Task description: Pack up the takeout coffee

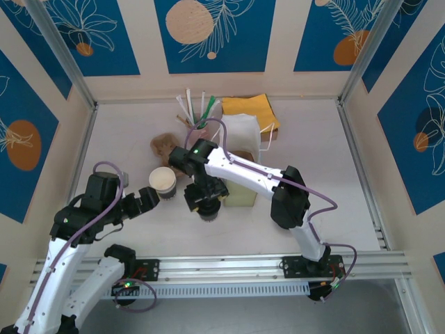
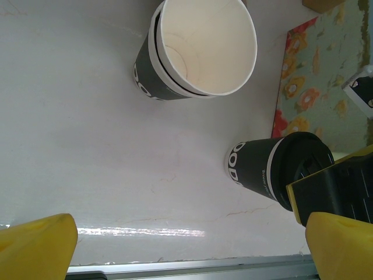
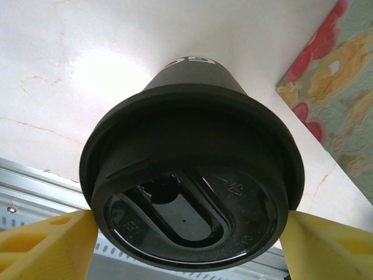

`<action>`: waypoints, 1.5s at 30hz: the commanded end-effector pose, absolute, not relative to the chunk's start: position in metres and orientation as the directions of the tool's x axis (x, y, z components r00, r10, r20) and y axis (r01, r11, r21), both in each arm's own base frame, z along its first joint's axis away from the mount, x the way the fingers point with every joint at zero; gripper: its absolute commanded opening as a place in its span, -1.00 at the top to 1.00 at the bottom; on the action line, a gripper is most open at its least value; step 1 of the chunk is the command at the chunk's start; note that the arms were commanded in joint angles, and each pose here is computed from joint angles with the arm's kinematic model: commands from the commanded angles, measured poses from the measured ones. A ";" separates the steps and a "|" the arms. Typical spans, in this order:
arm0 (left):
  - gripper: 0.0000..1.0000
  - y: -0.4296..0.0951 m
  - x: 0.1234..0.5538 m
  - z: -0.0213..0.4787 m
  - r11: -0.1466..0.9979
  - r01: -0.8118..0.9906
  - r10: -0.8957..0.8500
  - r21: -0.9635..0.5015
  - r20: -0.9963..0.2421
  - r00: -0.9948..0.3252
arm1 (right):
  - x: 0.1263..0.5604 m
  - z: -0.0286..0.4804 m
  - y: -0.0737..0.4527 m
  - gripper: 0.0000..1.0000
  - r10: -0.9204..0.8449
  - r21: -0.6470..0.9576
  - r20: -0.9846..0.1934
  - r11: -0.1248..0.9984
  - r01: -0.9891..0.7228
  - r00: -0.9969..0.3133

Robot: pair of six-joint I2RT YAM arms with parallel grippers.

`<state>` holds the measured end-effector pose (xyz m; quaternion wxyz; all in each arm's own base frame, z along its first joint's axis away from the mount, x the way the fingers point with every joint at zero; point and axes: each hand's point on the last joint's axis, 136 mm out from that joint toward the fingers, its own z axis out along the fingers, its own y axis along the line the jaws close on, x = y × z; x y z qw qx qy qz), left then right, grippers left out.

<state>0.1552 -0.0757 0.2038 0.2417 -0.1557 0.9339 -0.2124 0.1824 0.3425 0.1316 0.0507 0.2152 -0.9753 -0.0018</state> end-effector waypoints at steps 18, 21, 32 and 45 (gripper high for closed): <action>-1.00 -0.076 0.154 0.201 0.857 -0.187 -0.395 -0.481 -0.379 -0.836 | 0.178 0.120 0.338 -0.59 -0.424 0.001 0.139 0.904 -0.428 -0.895; -1.00 -0.077 0.154 0.202 0.857 -0.185 -0.394 -0.481 -0.380 -0.837 | 0.178 0.120 0.339 -0.59 -0.425 0.002 0.140 0.903 -0.429 -0.894; -1.00 -0.077 0.155 0.201 0.858 -0.183 -0.391 -0.480 -0.380 -0.838 | 0.182 0.126 0.342 -0.59 -0.429 -0.007 0.119 0.901 -0.433 -0.895; -1.00 -0.078 0.157 0.201 0.859 -0.181 -0.388 -0.478 -0.378 -0.840 | 0.184 0.123 0.344 -0.58 -0.434 -0.010 0.123 0.899 -0.439 -0.892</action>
